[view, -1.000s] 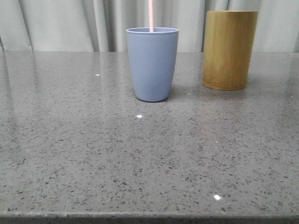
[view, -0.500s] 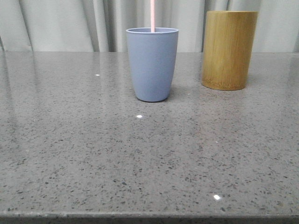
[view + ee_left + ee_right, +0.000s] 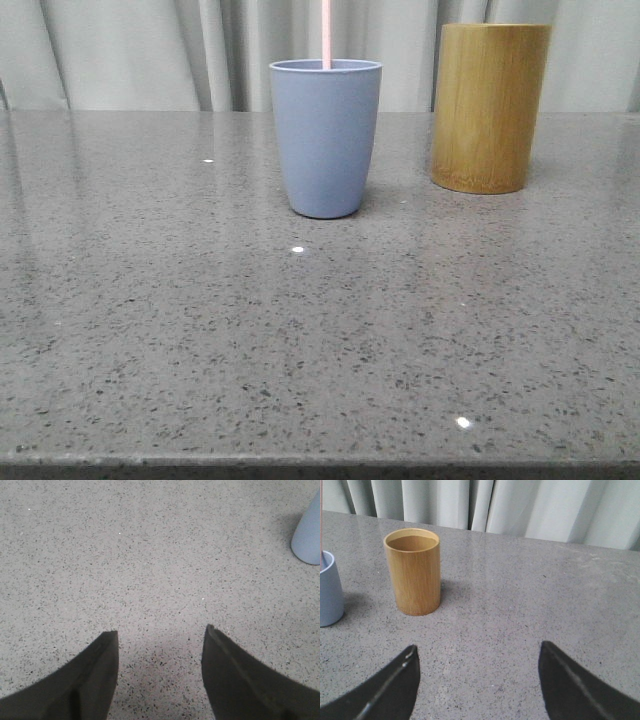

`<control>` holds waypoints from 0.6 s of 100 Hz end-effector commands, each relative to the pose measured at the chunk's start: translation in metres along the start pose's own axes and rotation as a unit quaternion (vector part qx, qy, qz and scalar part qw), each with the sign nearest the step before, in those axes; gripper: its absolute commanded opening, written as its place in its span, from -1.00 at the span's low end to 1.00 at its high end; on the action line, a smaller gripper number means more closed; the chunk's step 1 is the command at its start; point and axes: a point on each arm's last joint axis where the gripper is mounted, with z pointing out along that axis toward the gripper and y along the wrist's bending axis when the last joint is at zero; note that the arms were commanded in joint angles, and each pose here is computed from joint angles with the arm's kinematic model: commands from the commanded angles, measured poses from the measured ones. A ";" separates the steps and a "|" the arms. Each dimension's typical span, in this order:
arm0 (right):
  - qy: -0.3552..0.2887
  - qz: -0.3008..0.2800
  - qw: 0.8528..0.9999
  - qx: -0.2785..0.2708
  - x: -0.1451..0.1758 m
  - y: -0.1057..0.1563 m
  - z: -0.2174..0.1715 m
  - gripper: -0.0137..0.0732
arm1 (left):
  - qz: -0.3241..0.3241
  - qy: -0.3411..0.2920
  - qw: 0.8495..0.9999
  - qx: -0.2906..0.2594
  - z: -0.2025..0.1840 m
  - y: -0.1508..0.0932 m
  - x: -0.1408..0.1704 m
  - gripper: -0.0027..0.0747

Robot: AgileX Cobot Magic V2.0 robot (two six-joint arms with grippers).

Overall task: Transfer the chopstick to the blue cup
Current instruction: 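Open the right gripper to release the stick and withdraw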

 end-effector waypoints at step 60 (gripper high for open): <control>0.016 -0.002 1.000 0.016 -0.002 -0.003 -0.002 -0.33 | -0.010 -0.043 0.999 0.003 -0.007 -0.001 -0.011 0.01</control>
